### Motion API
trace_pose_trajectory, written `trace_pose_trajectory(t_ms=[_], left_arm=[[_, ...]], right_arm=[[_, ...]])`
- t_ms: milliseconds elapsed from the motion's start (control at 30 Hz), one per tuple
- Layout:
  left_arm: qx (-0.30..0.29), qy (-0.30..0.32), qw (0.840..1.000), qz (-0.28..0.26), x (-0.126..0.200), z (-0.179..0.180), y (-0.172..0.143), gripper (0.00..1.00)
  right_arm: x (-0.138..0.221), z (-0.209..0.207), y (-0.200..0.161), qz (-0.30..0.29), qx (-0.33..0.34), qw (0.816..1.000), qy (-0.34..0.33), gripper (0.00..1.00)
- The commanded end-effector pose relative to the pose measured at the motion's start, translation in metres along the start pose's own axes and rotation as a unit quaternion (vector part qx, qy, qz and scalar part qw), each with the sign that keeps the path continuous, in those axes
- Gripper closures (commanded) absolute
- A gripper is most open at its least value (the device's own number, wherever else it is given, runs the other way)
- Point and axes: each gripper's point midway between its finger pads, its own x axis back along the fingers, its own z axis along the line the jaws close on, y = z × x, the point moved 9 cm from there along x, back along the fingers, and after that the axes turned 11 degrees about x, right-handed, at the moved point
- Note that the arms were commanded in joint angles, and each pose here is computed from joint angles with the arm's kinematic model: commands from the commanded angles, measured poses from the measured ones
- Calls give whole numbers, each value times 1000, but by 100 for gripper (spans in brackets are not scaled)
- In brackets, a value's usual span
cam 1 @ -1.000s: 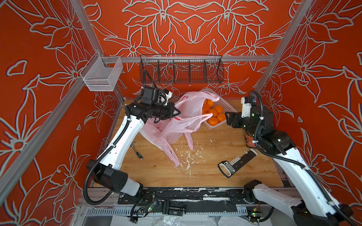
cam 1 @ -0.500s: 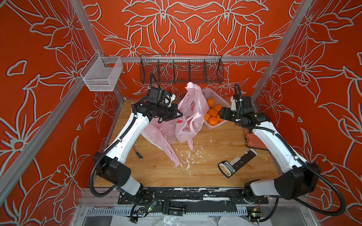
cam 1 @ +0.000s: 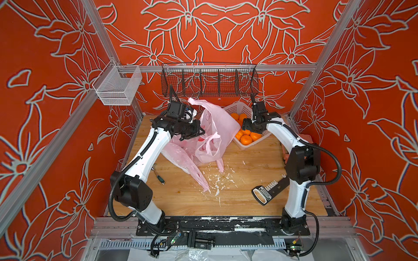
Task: Place the oranges into plastic bags & tie knots
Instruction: Pick up the orange from the basket.
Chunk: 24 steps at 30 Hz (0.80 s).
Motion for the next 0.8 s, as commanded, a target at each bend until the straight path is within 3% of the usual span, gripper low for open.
trace_pose_trajectory(t_ms=[0, 300, 767], left_arm=[[-10, -16, 1000, -9, 17, -9, -6, 100], [6, -32, 999, -19, 33, -6, -18, 100], [29, -51, 998, -30, 51, 0, -24, 100]], right_arm=[[-16, -9, 5, 37, -7, 999, -28, 23], [-65, -18, 18, 66, -36, 996, -49, 19], [-100, -20, 19, 89, -50, 993, -53, 18]])
